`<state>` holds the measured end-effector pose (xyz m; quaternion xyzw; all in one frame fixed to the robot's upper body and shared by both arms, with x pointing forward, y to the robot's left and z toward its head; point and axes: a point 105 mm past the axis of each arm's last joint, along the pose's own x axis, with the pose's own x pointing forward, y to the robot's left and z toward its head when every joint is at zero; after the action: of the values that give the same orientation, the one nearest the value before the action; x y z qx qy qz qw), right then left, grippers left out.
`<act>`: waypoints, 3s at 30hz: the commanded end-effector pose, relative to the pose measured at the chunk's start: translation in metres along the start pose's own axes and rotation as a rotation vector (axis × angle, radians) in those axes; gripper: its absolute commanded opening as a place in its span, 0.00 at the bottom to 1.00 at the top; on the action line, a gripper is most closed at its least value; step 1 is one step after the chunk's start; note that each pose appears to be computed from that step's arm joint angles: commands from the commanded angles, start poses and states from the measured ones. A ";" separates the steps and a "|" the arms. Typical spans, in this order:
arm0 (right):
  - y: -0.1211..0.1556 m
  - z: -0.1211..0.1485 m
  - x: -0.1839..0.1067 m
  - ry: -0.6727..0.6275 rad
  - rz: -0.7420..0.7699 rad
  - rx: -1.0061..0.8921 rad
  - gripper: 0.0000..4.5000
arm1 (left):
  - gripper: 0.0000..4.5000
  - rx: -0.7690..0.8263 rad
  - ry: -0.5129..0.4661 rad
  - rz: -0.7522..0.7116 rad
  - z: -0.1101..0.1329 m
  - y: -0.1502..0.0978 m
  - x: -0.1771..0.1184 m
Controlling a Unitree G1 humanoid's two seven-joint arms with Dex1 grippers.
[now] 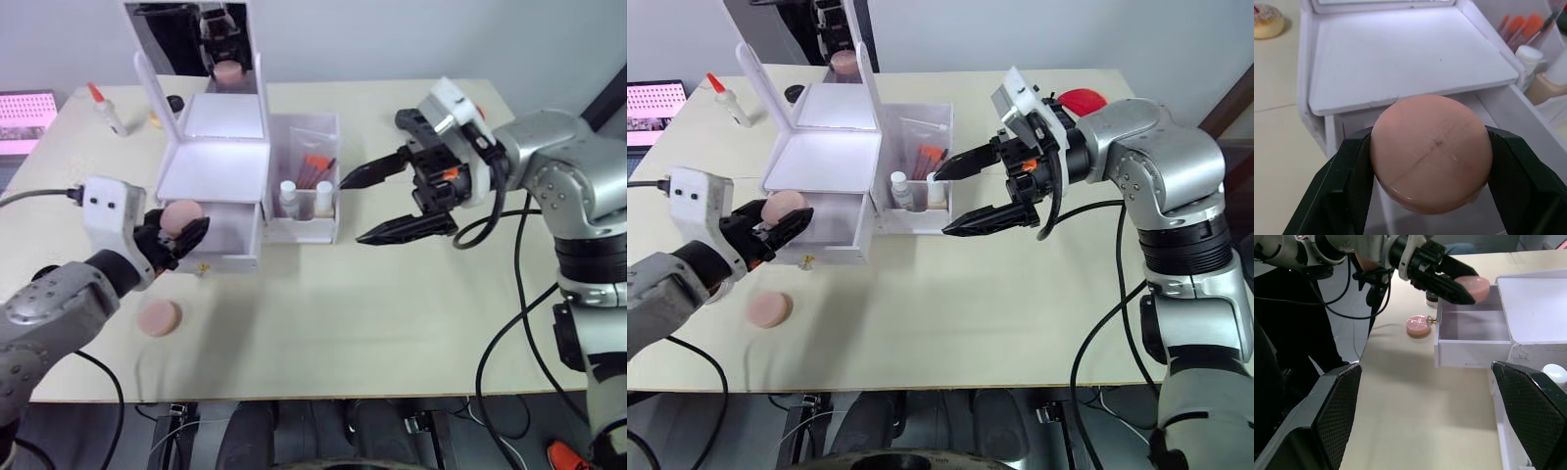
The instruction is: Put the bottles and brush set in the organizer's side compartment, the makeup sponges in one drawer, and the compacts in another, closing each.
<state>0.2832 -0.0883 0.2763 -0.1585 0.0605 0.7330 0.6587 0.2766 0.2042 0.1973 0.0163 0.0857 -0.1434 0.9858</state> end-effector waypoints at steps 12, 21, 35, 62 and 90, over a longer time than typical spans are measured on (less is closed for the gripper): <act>0.000 0.009 -0.002 -0.039 -0.035 -0.059 1.00 | 0.60 0.031 -0.030 0.030 0.006 0.003 0.004; -0.002 0.004 -0.002 -0.044 -0.047 -0.054 1.00 | 0.99 0.046 -0.043 0.042 0.013 0.005 0.004; -0.013 0.000 -0.022 -0.014 -0.129 -0.067 1.00 | 0.99 0.083 -0.255 -0.268 0.056 -0.043 -0.012; -0.026 -0.171 -0.164 0.066 -0.858 0.147 1.00 | 0.99 -0.095 -0.074 0.248 -0.110 0.095 -0.201; 0.007 0.027 -0.019 0.009 -0.047 -0.081 1.00 | 0.99 -0.122 0.009 0.224 -0.107 0.013 -0.111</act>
<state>0.2837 -0.1008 0.2962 -0.1759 0.0440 0.7079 0.6826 0.1607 0.2568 0.1104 -0.0339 0.0958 -0.0306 0.9944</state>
